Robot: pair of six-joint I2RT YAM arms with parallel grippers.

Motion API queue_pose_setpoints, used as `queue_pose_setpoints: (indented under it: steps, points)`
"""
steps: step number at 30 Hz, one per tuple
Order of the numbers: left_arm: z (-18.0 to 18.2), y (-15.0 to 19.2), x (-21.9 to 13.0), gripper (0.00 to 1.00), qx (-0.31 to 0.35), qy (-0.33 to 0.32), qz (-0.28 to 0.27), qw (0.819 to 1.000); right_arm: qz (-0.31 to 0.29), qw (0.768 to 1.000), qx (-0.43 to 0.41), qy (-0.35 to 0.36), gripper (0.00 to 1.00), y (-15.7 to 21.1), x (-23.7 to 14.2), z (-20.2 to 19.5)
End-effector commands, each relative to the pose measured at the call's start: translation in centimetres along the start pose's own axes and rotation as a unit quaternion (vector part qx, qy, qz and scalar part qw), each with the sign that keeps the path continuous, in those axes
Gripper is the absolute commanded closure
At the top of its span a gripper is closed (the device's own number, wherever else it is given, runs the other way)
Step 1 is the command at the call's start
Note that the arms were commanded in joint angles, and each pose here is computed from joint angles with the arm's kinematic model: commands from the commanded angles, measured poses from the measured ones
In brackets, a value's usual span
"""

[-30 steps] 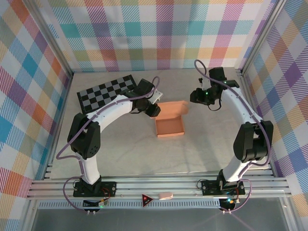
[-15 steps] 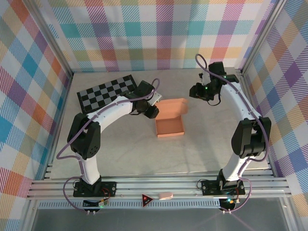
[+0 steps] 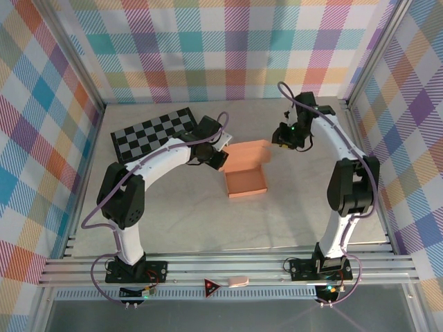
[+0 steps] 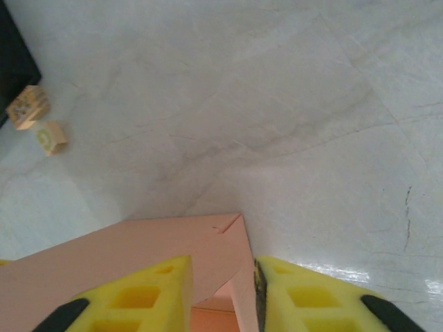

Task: Fold the paper box

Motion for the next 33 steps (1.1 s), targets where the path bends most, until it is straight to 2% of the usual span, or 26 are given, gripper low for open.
queue_pose_setpoints:
  steps: [1, 11, 16, 24, 28, 33]
  points:
    - [-0.5, -0.4, -1.0, 1.0, -0.005, 0.004, -0.027, 1.0, 0.016, 1.0, 0.012, 0.009, 0.73, -0.5, 0.5, 0.0]
    - [-0.3, -0.9, -1.0, 1.0, -0.011, -0.008, -0.033, 0.999, 0.056, 0.998, 0.009, -0.016, 0.79, 0.2, 2.2, 0.5]
    - [0.2, -1.5, -1.0, 1.0, -0.03, -0.036, -0.035, 0.998, 0.072, 0.996, 0.019, -0.053, 0.83, 1.2, 2.3, 1.5]
    - [0.5, -3.3, 0.1, 1.0, -0.029, -0.075, -0.041, 0.996, 0.079, 0.992, 0.047, -0.085, 0.83, 2.0, 3.7, 1.8]
    - [1.0, -3.9, 0.6, 1.0, -0.006, -0.106, -0.043, 0.993, 0.05, 0.995, 0.05, -0.064, 0.83, 1.1, 3.6, 1.8]
    - [1.1, -3.6, 0.9, 1.0, 0.048, -0.107, -0.031, 0.993, -0.021, 0.999, -0.002, -0.035, 0.81, 0.7, 0.0, 2.2]
Point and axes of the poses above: each hand's point on the last joint's axis, 136 mm out from that joint toward the fingers, its own x axis out along the fingers, its own z axis along the line the jaws close on, y = z × x, the point moved 10 cm from there along -x, back along the fingers, and after that the axes turned 12 degrees about x, right-handed, at the moved point
